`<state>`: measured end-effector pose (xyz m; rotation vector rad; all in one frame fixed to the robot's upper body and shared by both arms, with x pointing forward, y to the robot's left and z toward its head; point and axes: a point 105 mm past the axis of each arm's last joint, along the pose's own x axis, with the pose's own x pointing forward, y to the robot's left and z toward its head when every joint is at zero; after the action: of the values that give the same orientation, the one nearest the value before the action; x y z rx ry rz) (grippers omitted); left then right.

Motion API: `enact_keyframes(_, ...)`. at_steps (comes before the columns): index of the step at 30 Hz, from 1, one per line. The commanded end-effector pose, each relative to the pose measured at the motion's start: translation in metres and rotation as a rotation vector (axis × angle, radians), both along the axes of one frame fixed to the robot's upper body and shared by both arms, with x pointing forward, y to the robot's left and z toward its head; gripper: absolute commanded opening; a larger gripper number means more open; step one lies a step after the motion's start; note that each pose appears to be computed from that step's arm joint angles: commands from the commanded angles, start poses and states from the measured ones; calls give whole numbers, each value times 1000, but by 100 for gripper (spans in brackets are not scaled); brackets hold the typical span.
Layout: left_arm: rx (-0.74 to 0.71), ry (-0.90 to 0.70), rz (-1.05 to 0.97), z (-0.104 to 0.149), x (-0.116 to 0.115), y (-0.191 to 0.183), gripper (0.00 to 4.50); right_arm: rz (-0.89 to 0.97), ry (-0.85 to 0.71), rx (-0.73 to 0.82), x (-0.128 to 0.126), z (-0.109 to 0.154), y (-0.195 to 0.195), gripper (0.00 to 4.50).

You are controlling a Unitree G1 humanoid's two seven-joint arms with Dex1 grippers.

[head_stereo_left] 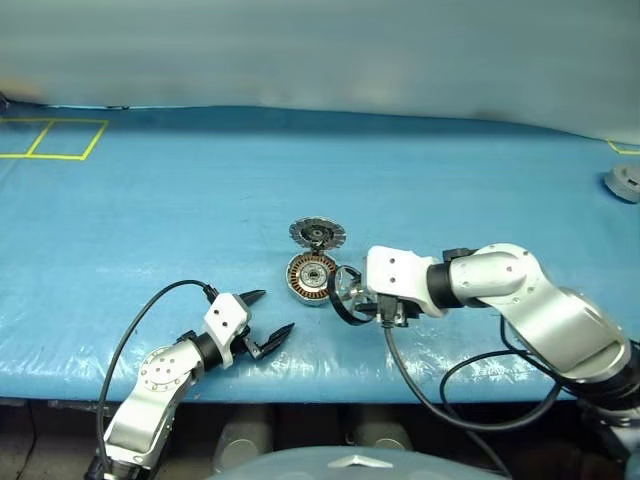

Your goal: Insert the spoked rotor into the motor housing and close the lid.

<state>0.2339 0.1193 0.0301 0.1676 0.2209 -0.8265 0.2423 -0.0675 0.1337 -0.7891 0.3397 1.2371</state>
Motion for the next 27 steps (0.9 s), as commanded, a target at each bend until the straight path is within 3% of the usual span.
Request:
enact_keyframes(1,-21,-45,-8,13,2,-1,450,-14,-101,51,7,9,18,165)
enact_keyframes(10,-26,-83,-12,18,3,-2,450,-57,-152,89,23,5,39,165)
enact_keyframes(27,-71,-119,-23,25,0,-6,450,-100,-179,-17,46,-15,27,165)
